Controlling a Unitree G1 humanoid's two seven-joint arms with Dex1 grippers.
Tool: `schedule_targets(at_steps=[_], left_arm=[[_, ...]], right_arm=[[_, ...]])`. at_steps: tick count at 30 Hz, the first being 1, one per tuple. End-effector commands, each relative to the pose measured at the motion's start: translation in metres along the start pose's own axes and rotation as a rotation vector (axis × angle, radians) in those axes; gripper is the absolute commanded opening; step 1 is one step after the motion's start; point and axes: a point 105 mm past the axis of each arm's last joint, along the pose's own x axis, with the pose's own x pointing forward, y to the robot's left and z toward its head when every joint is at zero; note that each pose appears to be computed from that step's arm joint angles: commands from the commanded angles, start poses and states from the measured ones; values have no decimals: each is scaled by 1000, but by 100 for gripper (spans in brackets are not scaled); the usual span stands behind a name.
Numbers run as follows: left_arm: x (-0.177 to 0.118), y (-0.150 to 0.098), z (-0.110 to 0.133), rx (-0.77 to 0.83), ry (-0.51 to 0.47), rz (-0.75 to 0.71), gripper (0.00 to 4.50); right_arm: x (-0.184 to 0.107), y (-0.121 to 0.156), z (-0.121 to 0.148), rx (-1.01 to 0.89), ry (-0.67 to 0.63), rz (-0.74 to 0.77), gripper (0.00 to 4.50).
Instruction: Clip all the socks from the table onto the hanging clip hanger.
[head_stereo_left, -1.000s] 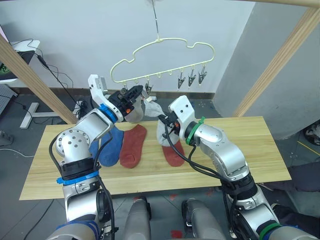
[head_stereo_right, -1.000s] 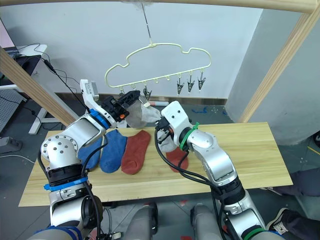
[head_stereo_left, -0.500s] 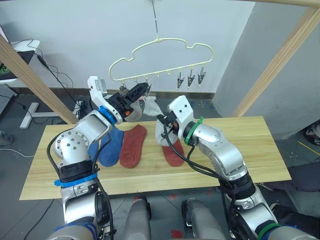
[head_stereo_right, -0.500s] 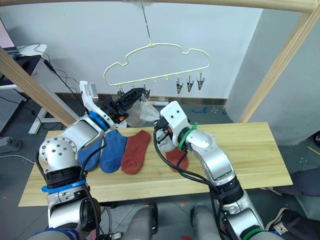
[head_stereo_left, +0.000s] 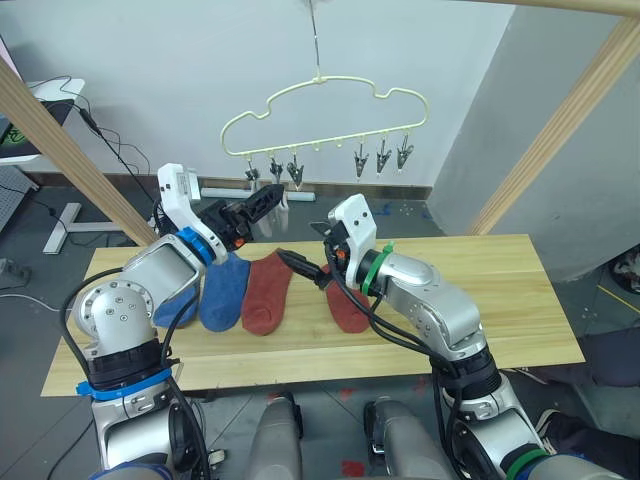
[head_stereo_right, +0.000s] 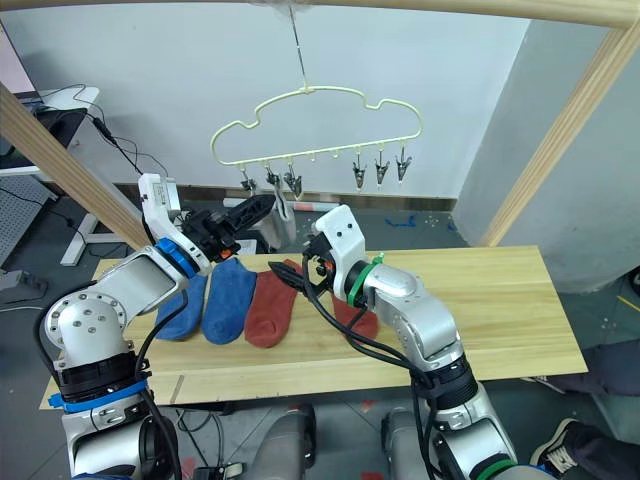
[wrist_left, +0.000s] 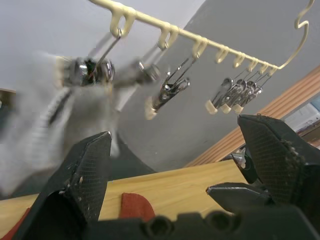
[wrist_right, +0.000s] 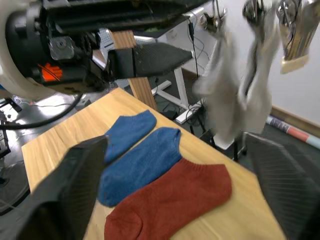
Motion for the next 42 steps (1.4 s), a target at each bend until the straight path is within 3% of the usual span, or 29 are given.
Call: schedule_targets(at_steps=[1,4,12,19,42], left_arm=[[-2,-10,6,83,-24,-27,450],[-2,-10,2,246,-1,-18,450],[2,-16,5,563,-86,-42,450],[12,-23,2,699,-136,-42,250],[50,-17,-1,704,-258,16,250]], right_arm=[[-9,-3,6,-60,-20,-18,444],[-25,-19,2,-102,0,-77,444],[-65,-56,24,-137,-36,-203,444],[-85,-68,40,-191,-62,-215,450],[-84,-51,76,-155,-194,-91,450]])
